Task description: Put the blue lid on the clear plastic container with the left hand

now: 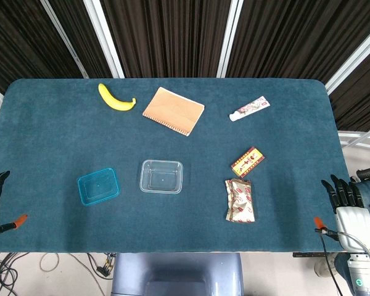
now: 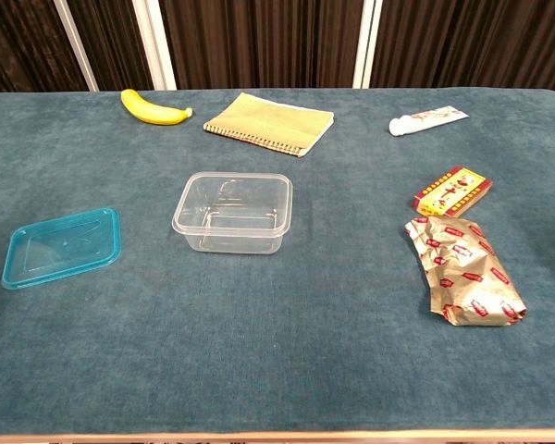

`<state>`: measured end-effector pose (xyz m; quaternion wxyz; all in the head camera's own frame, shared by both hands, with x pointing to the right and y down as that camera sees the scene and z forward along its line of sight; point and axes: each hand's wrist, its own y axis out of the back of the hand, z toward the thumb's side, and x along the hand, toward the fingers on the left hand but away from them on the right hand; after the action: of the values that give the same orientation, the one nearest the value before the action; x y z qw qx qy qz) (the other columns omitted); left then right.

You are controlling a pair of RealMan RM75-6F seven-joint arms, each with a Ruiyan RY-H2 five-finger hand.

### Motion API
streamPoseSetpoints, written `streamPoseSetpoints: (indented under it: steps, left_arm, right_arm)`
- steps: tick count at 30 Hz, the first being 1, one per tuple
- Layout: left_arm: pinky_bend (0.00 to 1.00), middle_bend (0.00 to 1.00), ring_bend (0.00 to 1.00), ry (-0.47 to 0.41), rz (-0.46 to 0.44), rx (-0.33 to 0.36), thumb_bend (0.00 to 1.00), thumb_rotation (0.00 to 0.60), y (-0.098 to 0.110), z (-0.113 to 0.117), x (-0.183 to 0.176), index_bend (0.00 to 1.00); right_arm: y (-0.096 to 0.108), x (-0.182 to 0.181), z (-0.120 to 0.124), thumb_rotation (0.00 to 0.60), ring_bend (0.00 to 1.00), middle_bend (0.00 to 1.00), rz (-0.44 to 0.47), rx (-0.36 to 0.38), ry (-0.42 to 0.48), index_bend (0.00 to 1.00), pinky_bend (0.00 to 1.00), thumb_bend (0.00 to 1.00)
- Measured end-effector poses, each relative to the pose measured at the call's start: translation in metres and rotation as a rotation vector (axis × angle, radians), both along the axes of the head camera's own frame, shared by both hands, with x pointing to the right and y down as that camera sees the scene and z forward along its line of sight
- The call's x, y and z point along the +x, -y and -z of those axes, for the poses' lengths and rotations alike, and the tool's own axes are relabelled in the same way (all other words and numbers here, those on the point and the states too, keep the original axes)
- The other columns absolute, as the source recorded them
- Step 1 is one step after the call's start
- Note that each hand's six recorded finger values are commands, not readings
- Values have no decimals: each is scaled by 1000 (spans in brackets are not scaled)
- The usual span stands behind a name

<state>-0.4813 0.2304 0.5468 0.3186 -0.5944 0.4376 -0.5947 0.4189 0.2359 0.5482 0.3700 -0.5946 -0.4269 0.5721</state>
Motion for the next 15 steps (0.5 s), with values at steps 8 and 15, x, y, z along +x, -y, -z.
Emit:
streamPoseSetpoints:
  steps: [8, 15]
  left_arm:
    - [0, 81, 0, -1, -1, 3, 105, 600, 0, 0, 1, 68]
    - [0, 82, 0, -3, 15, 14, 105, 600, 1, 0, -1, 55]
  right_arm:
    - [0, 0, 0, 600, 35, 29, 1, -1, -1, 102, 0, 295]
    - [0, 0, 0, 600, 35, 29, 0, 1, -1, 102, 0, 294]
